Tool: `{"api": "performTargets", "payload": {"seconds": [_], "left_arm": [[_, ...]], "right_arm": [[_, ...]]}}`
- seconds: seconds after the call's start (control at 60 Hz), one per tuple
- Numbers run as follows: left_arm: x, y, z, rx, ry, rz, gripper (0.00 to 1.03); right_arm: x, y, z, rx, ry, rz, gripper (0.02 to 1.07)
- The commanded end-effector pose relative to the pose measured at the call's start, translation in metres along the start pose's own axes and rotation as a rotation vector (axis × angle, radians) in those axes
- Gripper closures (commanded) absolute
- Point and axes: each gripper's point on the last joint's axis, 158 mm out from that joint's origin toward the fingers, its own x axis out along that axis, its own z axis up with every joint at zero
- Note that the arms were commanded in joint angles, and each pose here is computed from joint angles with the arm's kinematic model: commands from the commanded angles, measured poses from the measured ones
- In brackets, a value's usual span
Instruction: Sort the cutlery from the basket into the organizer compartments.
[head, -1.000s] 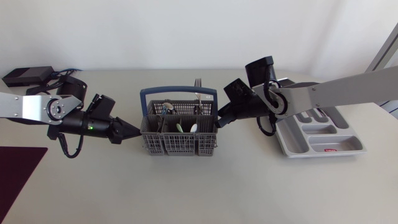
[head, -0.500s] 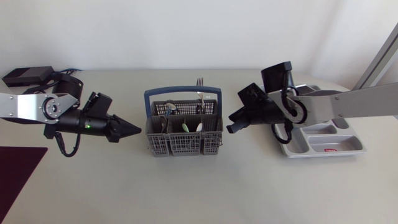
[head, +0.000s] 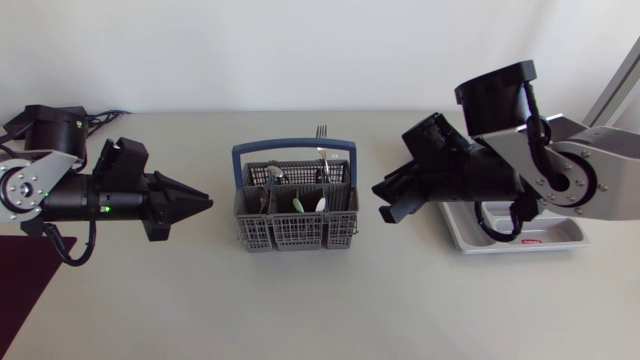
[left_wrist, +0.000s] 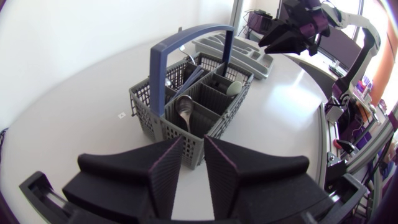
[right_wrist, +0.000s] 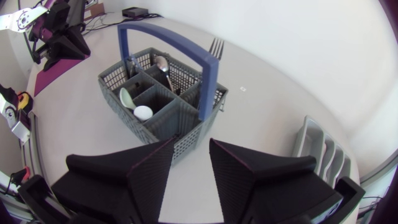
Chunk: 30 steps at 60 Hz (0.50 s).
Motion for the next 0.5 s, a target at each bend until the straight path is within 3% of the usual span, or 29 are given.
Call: {"api": "performTargets", "payload": {"seconds": [0.0,0.2,0.483], "left_arm": [[-0.002,-0.015,-0.007,0.048,0.006,-0.006,0.75],[-0.002,-0.040,-0.005,0.132,0.015,-0.002,0.72],[0.006,-0.061,0.001,0.208,0.050,0.005,0.70]], "right_arm": [[-0.007,0.015,0.013,0.012,-0.009,0.022,0.60],[-0.008,0.046,0.033,0.004,-0.007,0.072,0.59],[0.017,0.080,0.042,-0.031,0.036,0.111,0.59]]}}
